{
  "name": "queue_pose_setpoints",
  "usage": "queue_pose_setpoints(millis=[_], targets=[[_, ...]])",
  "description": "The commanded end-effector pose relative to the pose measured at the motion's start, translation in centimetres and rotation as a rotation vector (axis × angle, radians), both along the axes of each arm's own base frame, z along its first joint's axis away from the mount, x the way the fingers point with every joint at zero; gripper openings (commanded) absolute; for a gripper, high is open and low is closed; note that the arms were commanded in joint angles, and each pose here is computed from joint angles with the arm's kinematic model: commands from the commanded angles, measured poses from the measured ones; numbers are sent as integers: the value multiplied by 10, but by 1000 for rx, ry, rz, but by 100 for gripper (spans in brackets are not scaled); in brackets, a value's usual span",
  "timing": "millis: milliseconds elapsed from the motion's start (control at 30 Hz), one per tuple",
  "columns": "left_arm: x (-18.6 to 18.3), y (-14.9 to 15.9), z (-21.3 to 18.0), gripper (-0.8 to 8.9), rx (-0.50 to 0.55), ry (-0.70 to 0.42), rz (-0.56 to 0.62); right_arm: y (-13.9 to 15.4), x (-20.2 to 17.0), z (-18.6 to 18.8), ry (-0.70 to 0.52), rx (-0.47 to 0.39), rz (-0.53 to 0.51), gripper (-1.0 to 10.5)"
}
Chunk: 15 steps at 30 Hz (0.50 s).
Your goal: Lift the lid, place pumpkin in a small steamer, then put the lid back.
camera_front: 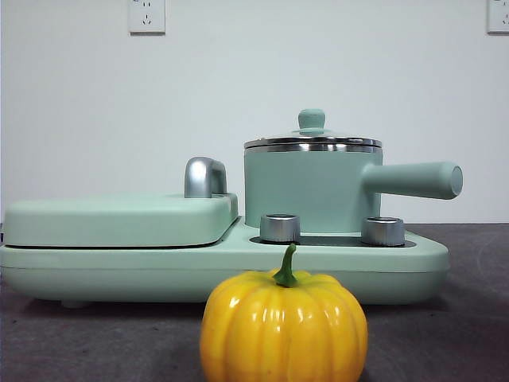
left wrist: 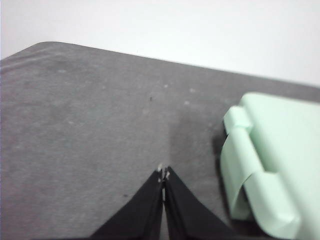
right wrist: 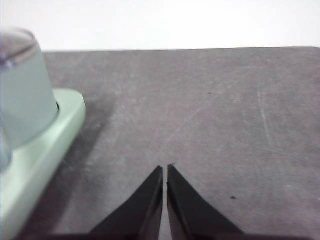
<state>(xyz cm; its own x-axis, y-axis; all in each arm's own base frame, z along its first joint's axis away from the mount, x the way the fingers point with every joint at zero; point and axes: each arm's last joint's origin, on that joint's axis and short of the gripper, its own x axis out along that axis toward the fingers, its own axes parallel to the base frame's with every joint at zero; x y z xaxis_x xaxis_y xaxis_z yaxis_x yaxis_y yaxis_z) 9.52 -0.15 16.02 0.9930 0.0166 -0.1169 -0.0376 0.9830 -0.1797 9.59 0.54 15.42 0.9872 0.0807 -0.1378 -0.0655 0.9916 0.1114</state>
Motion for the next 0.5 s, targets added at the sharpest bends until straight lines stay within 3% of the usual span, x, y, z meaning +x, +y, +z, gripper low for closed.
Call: queue_pose_setpoints(millis=[33,300,500], targets=[[1,-2,-2,6,-104,5,-47,1,-1,6,-18,131,21,11],[0,-8,28,7,-205,-5,-127,2,-12,51,-51,292,37,11],[4,-14,75,7,-213,14,-230,4,-22,96,20,295,113,11]])
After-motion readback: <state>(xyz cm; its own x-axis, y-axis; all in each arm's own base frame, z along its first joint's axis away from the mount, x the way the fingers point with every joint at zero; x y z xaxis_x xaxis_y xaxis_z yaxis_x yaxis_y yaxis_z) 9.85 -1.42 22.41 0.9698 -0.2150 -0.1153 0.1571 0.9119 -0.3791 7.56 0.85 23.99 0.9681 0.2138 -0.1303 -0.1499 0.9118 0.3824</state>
